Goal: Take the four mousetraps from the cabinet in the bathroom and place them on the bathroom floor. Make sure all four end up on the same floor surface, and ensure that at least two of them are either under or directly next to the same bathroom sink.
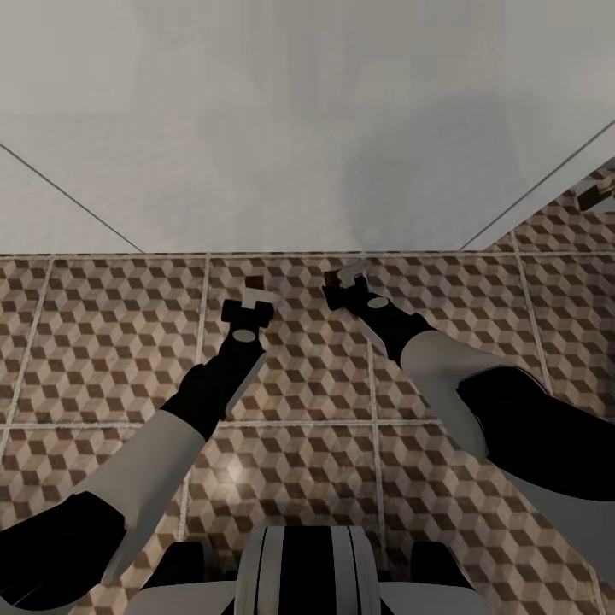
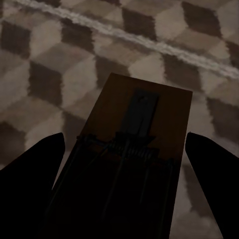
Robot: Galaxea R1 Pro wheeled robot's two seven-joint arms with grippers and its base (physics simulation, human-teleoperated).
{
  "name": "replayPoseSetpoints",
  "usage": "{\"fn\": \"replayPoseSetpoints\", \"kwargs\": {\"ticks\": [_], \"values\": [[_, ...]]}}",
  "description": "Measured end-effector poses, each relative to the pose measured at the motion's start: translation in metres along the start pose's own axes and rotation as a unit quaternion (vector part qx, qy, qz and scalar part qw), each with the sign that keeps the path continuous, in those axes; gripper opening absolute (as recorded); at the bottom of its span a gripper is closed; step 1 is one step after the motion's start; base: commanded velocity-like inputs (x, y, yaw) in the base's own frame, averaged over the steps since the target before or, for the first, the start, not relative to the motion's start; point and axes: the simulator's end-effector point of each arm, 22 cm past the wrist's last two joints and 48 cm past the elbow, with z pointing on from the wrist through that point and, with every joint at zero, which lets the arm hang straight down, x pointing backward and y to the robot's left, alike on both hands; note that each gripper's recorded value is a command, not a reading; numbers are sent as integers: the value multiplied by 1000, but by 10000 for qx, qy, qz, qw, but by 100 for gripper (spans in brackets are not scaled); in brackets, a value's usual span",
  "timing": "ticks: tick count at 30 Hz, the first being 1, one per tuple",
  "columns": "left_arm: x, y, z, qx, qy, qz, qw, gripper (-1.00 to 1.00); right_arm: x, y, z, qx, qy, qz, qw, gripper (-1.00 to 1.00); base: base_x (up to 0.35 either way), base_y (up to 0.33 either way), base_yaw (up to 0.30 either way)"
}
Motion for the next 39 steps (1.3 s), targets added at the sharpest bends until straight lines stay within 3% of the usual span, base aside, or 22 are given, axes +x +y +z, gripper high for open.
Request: {"fn": "replayPoseSetpoints", "kwargs": {"ticks": [8, 18, 39], "values": [[24, -4, 2, 19, 221, 86, 9997, -100, 0, 0, 0, -1, 0, 0, 10000, -100, 0, 0, 0], [34, -10, 5, 35, 8, -33, 10000, -100, 0, 0, 0, -1, -3, 0, 10000, -100, 0, 0, 0], [39, -10, 5, 35, 29, -18, 10000, -100, 2, 0, 0, -2, 2, 1, 10000, -100, 38, 0, 0]]}}
